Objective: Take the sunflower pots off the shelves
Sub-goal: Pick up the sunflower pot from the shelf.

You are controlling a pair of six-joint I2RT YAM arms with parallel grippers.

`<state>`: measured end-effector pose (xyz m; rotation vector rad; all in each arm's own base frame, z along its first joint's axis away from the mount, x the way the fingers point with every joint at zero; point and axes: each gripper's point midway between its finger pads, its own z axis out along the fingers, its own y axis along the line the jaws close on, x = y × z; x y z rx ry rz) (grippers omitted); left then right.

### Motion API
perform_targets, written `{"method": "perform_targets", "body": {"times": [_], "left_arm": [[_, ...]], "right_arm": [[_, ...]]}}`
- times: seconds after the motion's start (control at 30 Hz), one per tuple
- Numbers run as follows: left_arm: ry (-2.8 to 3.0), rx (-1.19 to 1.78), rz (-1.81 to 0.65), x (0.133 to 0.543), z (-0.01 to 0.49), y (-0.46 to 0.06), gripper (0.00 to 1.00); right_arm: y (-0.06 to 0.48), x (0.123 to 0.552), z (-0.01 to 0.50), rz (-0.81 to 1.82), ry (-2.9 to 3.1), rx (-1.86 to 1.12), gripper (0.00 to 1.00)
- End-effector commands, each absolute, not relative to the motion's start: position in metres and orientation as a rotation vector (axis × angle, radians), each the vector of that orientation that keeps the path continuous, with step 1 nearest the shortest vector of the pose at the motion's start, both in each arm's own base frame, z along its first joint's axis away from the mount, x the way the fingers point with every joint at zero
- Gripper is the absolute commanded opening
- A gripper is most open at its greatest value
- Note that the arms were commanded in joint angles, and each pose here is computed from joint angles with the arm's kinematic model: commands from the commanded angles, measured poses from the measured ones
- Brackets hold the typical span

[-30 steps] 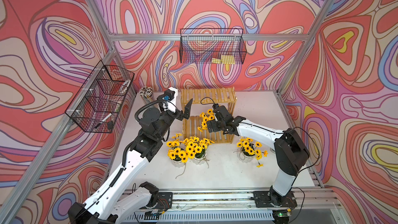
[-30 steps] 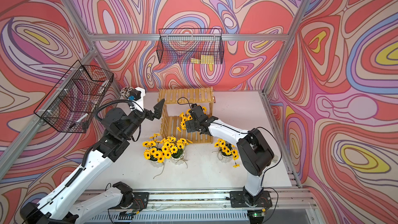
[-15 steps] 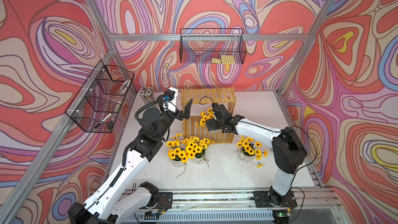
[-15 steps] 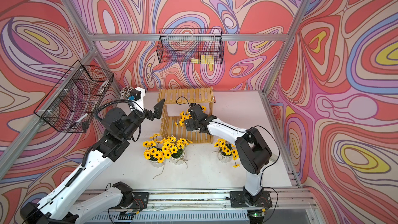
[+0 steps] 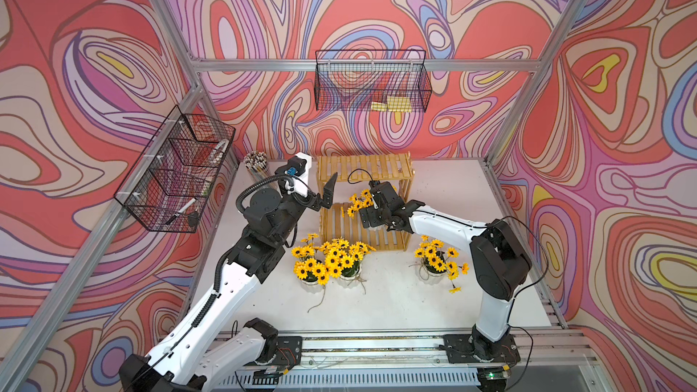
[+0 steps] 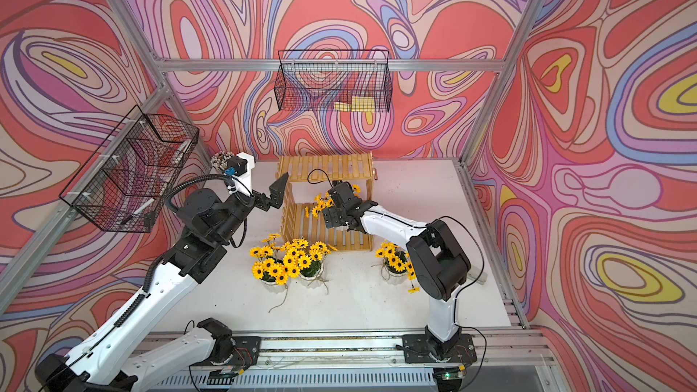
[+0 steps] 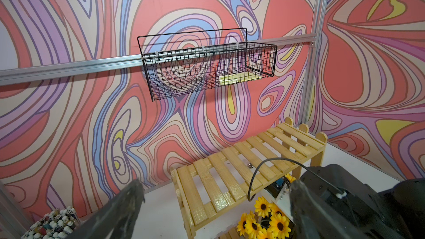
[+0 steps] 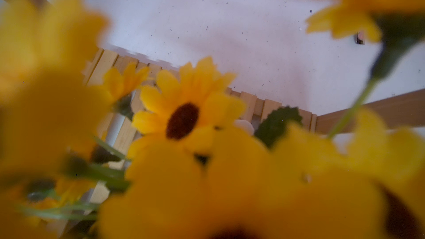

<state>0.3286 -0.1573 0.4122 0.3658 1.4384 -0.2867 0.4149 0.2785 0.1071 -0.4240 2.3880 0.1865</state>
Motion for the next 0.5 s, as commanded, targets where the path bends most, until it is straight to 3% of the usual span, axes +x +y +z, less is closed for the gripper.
{"method": "perform_targets", "body": {"times": [0.0, 0.27, 0.47], "left_arm": [[1.394, 0.357, -0.277, 0.3258, 0.4297, -0.1538, 1.0], [1.396, 0.355, -0.281, 0.3256, 0.4287, -0.1537, 1.0], [1.398, 0.355, -0.277, 0.3259, 0.4282, -0.1533, 1.0]], "right_arm": [[0.283, 0.419, 0.1005, 0.199, 2.394, -0.438, 0.97], [0.2825, 0.4184, 0.0968, 0.192, 2.4, -0.448, 0.89], [0.2806, 0.4156, 0.0977, 0.19, 2.4, -0.455, 0.76]]}}
